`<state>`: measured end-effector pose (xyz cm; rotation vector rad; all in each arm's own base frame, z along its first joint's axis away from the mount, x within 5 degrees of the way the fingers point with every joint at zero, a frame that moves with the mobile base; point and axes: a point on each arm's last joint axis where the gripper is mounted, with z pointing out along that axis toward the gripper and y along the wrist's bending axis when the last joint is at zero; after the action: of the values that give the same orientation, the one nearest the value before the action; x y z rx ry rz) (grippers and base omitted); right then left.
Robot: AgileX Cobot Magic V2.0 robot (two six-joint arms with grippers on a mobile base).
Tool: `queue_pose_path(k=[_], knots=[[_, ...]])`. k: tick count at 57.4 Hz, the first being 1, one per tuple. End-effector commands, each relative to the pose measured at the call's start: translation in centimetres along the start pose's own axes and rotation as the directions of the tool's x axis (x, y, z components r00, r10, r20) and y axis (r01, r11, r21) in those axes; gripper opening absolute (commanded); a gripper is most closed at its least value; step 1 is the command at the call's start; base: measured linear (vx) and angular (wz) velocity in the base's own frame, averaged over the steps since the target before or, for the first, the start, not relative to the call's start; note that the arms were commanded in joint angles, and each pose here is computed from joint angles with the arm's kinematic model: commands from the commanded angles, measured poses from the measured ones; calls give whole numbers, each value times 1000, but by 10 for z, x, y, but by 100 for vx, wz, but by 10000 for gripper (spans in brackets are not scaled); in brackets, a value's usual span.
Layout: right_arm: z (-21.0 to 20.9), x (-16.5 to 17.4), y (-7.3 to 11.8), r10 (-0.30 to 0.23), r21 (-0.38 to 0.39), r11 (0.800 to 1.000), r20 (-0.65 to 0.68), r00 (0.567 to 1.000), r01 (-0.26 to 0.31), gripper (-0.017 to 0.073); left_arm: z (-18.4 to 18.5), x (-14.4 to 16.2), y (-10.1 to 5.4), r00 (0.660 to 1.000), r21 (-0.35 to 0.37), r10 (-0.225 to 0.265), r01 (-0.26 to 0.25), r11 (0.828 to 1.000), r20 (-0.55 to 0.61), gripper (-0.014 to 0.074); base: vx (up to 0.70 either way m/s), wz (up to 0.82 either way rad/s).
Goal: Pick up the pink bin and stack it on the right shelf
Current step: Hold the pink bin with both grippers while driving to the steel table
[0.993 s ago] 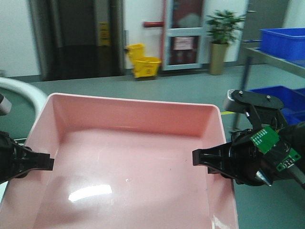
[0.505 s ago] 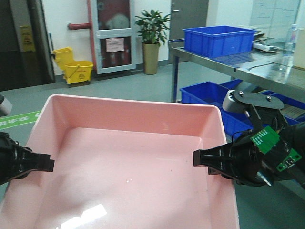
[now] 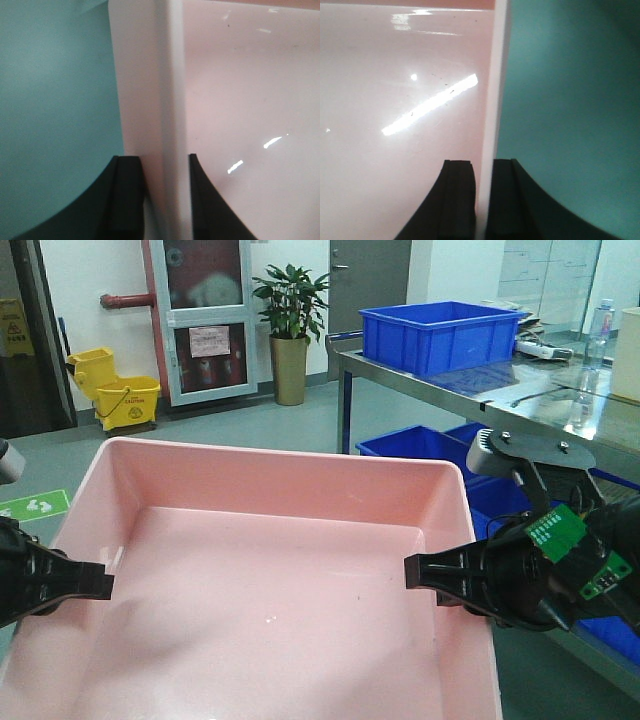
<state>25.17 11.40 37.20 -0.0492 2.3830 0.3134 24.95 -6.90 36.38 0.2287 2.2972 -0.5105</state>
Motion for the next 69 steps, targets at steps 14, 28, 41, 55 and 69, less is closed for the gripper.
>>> queue_pose_path(k=[14,28,41,55,69], knots=[[-20,-15,-4,-52,20,999,130,990,50,-8,-19,-15,-6,991,6,-3,2,1000,135,-2,46,2],[-20,-15,-4,-52,20,999,130,990,50,-8,-19,-15,-6,991,6,-3,2,1000,135,-2,49,-3],[-20,-15,-4,-52,20,999,130,990,50,-8,-19,-15,-6,991,6,-3,2,1000,135,-2,52,-15],[-20,-15,-4,-52,20,999,130,990,50,-8,-19,-15,-6,991,6,-3,2,1000,137,-2,54,-27],[-20,-15,-4,-53,19,999,134,990,51,-8,-19,-15,-6,991,6,-3,2,1000,137,-2,51,-31]])
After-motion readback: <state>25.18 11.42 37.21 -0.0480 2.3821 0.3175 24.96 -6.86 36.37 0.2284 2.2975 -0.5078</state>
